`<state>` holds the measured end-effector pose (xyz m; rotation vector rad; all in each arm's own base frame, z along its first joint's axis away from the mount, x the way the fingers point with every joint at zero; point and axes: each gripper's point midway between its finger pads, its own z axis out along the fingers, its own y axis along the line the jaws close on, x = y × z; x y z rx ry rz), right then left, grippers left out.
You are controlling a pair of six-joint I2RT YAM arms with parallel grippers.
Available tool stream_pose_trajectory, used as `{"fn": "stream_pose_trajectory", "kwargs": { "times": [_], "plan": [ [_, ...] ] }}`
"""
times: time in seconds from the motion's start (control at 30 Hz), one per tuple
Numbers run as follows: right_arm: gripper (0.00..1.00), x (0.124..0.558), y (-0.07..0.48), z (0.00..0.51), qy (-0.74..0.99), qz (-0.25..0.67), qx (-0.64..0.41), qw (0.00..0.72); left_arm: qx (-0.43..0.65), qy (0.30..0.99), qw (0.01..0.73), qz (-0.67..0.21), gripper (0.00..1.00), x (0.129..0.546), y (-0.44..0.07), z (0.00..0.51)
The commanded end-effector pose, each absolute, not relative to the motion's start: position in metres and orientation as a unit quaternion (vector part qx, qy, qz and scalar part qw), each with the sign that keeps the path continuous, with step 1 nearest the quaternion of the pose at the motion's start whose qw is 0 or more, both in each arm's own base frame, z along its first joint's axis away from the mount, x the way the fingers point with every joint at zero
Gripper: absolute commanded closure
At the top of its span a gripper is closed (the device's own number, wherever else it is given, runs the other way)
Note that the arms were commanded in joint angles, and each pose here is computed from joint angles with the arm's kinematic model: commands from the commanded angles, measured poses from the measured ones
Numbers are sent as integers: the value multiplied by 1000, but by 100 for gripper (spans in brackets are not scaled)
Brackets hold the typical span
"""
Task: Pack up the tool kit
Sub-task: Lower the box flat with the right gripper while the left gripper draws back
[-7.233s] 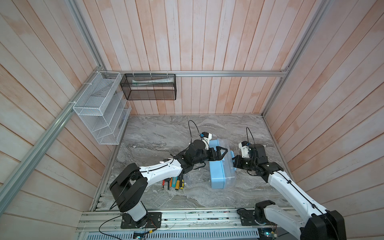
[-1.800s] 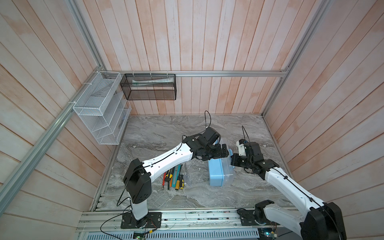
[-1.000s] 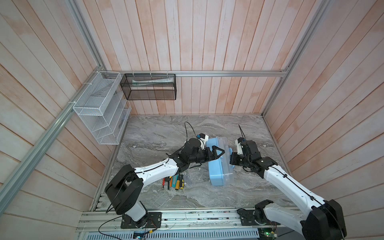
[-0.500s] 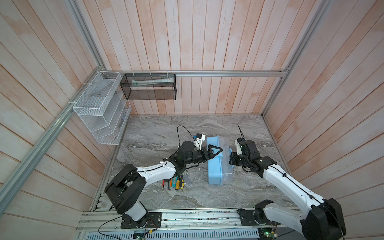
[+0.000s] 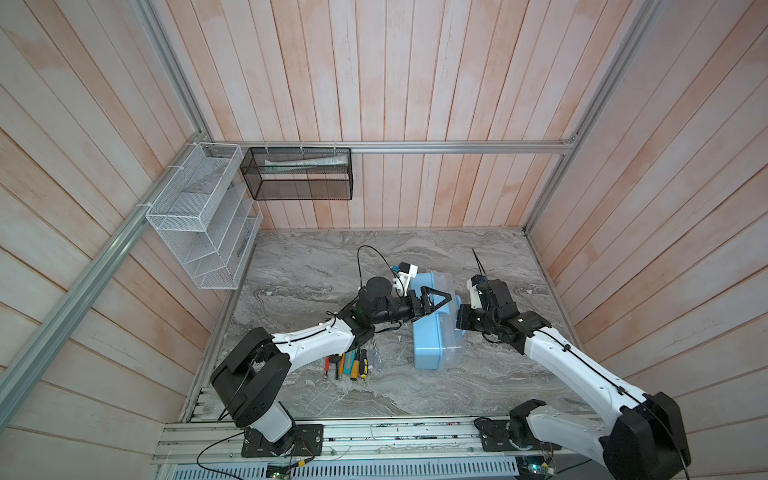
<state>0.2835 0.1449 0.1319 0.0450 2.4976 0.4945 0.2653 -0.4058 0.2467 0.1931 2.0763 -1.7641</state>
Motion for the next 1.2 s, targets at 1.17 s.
{"fn": "stream_pose_trajectory", "kwargs": {
  "times": [1.17],
  "plan": [
    [100,288,177,180,921,225,13,319,28,879,259,-399,1,286,-300,143]
  ]
}}
